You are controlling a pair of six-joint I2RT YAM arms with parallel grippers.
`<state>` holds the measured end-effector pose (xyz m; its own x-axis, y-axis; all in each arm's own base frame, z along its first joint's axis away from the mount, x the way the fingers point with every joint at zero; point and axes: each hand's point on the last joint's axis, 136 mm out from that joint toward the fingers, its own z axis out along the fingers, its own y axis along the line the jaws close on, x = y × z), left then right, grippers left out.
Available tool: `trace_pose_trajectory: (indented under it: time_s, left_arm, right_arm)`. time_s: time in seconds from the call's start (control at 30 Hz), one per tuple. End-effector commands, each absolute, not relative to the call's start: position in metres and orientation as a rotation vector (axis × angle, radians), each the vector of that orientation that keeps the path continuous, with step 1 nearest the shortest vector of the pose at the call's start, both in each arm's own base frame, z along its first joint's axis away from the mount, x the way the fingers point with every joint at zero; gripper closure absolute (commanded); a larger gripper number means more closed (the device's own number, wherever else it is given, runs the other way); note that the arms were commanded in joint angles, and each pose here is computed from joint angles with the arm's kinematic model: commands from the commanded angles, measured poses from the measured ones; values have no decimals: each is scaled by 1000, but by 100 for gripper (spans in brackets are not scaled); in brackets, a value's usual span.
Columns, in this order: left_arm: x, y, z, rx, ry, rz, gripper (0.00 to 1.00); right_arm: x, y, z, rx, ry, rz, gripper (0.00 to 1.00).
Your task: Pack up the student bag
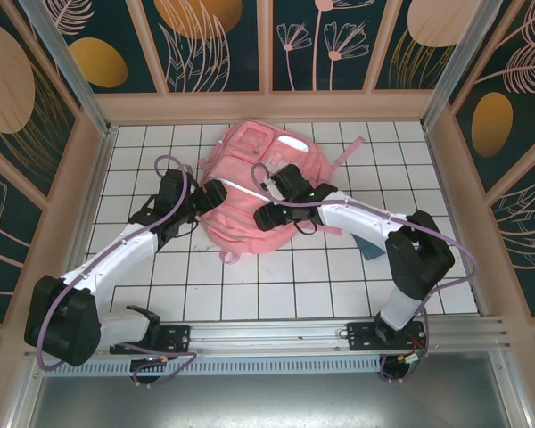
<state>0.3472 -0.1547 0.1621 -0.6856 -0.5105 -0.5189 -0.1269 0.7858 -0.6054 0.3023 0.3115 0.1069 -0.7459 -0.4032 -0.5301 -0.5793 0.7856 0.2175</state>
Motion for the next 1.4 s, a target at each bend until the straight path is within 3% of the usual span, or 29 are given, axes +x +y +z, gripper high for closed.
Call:
trace_pose_trajectory:
  time_s: [0.0, 0.33, 0.67, 0.9, 1.17, 1.37]
  left_arm:
    - [355, -155, 175, -443, 2229, -703, 18]
    - [357, -156, 175, -442, 2231, -705, 18]
    - [356, -156, 171, -449, 2237, -708, 18]
    - [356, -173, 156, -430, 2276, -803, 26]
    - [359, -197, 146, -399, 2302, -955, 59]
    - [359, -211, 145, -400, 2291, -1078, 74]
  right_arm:
    - [308, 303, 101, -768, 2521, 381, 29]
    - [307, 296, 110, -779, 2497, 345, 72]
    - [311, 288, 114, -710, 2503, 299, 99]
    - [277, 310, 123, -821, 2491, 495, 100]
    - [250, 343, 137, -908, 2450, 631, 100]
    - [243, 380, 148, -905, 2415, 735, 100]
